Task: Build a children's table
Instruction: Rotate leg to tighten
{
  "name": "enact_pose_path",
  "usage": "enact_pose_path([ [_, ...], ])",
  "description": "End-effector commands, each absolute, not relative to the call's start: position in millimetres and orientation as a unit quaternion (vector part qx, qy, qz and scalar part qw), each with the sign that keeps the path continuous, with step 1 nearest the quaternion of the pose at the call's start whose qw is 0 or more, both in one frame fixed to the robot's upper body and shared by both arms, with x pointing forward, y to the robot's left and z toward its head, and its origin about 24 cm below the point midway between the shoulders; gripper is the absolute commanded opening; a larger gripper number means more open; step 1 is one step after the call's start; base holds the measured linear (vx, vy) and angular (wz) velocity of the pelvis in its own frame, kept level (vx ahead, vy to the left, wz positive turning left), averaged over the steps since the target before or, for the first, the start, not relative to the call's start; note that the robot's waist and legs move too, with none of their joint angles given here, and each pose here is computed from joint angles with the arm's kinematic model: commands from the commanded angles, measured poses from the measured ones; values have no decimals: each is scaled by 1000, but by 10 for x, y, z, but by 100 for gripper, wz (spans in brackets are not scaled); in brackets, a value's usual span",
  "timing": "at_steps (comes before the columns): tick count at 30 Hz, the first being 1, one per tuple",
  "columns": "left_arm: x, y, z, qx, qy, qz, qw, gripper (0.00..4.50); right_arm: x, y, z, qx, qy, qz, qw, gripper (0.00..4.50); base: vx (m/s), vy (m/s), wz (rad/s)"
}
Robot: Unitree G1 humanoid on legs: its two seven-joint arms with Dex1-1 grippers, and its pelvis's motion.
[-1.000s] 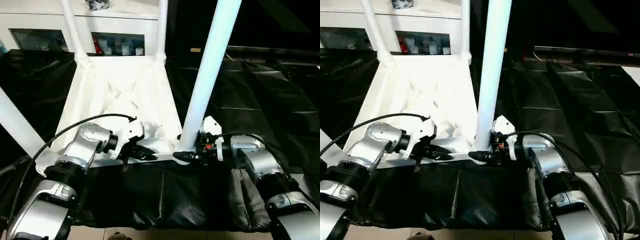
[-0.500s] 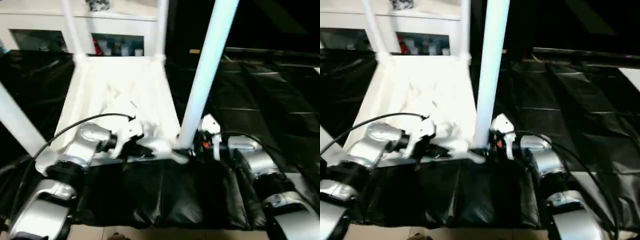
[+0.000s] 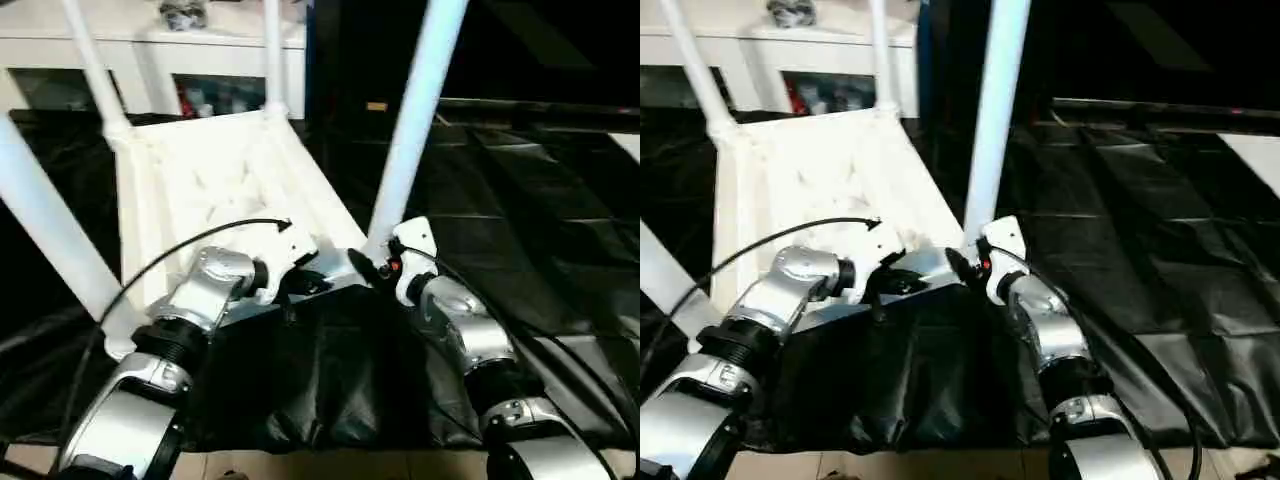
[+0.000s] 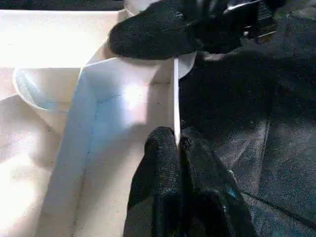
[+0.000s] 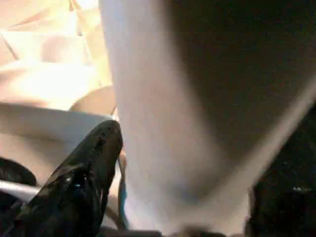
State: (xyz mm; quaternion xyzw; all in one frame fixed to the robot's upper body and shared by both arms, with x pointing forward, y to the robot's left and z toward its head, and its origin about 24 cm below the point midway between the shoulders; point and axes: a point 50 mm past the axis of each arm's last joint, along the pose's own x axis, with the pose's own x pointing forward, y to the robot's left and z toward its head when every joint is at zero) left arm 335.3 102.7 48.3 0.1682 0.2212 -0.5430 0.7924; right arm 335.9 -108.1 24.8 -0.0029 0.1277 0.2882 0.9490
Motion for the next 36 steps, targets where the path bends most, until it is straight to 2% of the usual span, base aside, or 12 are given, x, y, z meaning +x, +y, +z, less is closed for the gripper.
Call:
enact_pose_path([
  [1, 3227, 731, 453, 146, 197, -607, 756, 0, 3316, -912, 244, -1, 133, 335, 933, 406, 0, 0, 0],
  [4, 3217, 831, 459, 144, 201, -614, 749, 0, 3319, -1077, 291, -8, 127, 358, 925, 428, 0, 0, 0],
  [6, 3188, 917, 491, 141, 197, -638, 731, 0, 3276, -1178, 330, -33, 128, 412, 902, 446, 0, 0, 0],
  [10, 3178, 954, 504, 140, 197, -646, 724, 0, 3252, -1213, 340, -49, 129, 436, 890, 446, 0, 0, 0],
  [12, 3145, 1017, 520, 136, 200, -666, 706, 0, 3202, -1263, 371, -61, 134, 487, 861, 446, 0, 0, 0],
  [15, 3124, 1057, 522, 137, 202, -677, 694, 0, 3168, -1290, 389, -71, 139, 523, 838, 446, 0, 0, 0],
  [16, 3099, 1102, 521, 139, 208, -687, 682, 0, 3132, -1319, 409, -77, 146, 561, 811, 446, 0, 0, 0],
  [17, 3099, 1102, 521, 139, 208, -687, 682, 0, 3132, -1319, 409, -77, 146, 561, 811, 446, 0, 0, 0],
  [20, 3071, 1177, 521, 144, 216, -701, 664, 0, 3114, -1331, 445, -76, 158, 605, 776, 409, 0, 0, 0],
  [27, 3075, 1219, 532, 147, 218, -702, 662, 0, 3128, -1312, 467, -73, 162, 627, 758, 365, 0, 0, 0],
  [29, 3077, 1228, 535, 145, 218, -702, 663, 0, 3119, -1287, 456, -71, 166, 635, 751, 331, 0, 0, 0],
  [36, 3096, 1226, 540, 136, 216, -695, 672, 0, 3083, -1222, 423, -55, 162, 637, 752, 282, 0, 0, 0],
])
